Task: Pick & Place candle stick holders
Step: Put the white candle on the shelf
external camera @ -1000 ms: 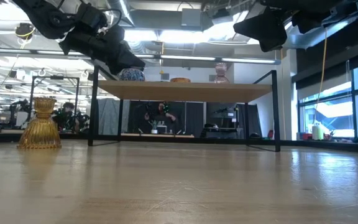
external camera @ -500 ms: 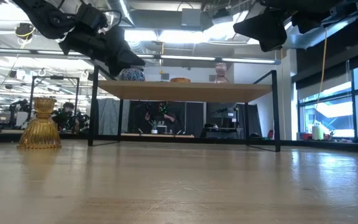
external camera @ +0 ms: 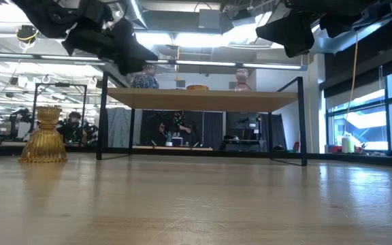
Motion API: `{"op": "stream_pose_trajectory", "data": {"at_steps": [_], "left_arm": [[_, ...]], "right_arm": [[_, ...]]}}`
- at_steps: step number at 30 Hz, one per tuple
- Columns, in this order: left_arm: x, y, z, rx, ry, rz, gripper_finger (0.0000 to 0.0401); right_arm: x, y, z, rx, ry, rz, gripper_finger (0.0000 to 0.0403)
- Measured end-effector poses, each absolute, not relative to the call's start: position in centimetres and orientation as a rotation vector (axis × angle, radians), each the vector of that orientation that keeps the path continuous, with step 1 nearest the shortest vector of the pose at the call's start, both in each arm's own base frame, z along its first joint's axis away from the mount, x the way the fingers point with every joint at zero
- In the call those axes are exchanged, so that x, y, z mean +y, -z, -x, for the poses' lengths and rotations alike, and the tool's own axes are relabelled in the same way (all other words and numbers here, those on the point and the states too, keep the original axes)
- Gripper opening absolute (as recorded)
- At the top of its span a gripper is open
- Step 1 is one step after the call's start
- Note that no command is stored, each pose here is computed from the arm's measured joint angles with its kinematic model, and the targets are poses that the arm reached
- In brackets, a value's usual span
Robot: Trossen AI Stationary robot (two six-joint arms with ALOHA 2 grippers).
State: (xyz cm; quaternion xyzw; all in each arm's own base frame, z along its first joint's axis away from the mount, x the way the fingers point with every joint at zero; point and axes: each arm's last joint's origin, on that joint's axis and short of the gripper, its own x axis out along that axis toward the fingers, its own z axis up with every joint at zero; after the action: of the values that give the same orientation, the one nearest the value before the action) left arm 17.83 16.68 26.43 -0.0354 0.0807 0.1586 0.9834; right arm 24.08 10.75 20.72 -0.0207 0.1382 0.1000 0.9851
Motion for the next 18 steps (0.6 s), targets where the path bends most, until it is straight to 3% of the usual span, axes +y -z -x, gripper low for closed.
{"op": "stream_pose_trajectory", "data": {"at_steps": [11,14,18], "left_arm": [[14.9,-29.8,-15.7,0.043,-0.445,-0.04,0.0304],[13.9,-30.7,-15.0,-0.003,-0.365,-0.022,0.0304],[11.9,-31.1,-14.7,0.005,-0.122,0.058,0.0304]], "right_arm": [[10.7,-20.7,-24.1,0.277,-0.201,0.041,0.0321],[10.7,-20.7,-24.1,0.277,-0.201,0.041,0.0321],[10.8,-20.7,-24.1,0.278,-0.2,0.033,0.0321]]}}
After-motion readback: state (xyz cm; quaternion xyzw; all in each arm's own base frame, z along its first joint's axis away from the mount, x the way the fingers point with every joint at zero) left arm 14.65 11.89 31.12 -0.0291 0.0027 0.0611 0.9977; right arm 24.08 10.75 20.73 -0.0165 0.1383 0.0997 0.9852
